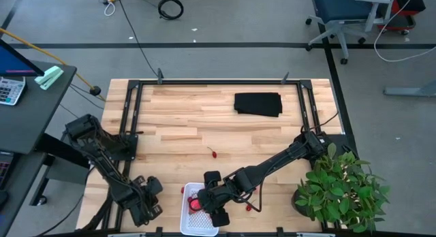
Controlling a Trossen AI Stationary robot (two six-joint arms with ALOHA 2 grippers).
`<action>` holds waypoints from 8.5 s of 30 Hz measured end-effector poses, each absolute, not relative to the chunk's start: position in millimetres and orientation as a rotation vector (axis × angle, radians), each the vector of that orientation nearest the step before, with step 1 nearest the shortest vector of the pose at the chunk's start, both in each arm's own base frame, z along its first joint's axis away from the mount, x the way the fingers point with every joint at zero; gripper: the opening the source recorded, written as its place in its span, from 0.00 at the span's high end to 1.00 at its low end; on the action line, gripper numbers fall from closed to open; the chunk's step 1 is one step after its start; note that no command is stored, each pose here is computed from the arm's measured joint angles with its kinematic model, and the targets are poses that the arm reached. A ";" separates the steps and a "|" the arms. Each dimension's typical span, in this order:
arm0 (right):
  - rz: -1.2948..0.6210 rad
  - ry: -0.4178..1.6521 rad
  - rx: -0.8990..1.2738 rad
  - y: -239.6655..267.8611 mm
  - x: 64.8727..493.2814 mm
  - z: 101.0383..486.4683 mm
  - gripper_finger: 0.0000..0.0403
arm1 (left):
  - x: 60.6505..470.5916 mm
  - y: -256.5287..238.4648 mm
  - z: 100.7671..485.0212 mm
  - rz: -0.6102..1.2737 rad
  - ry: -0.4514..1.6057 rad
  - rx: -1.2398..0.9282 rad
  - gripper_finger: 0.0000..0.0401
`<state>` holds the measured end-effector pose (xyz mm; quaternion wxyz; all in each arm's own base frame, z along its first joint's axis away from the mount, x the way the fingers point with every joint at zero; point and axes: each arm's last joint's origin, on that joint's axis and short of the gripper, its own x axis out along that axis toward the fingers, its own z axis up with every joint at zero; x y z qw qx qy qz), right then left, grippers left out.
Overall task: Pick and placing Produce into tupperware
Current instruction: Put the left cherry into the white basket, then put the top cherry into the white basket
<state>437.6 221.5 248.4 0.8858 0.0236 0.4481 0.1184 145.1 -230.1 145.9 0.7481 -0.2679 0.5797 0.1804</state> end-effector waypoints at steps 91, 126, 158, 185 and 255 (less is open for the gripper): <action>-0.135 1.084 -0.083 130.8 451.9 237.8 0.27 | 224.5 -203.1 319.1 0.161 1.492 0.033 0.76; -0.149 1.251 0.185 2.8 458.9 190.2 0.35 | 160.8 -257.0 319.7 0.263 1.331 -0.048 0.86; -0.197 1.186 0.231 -16.2 448.9 134.6 0.35 | 165.0 -254.8 320.2 0.323 1.250 -0.070 0.90; -0.168 1.162 0.175 7.8 451.8 134.3 0.43 | 166.5 -254.0 320.8 0.337 1.191 -0.051 0.94; -0.004 1.137 0.078 46.4 450.0 131.5 0.50 | 169.0 -258.8 320.8 0.321 1.162 -0.117 0.97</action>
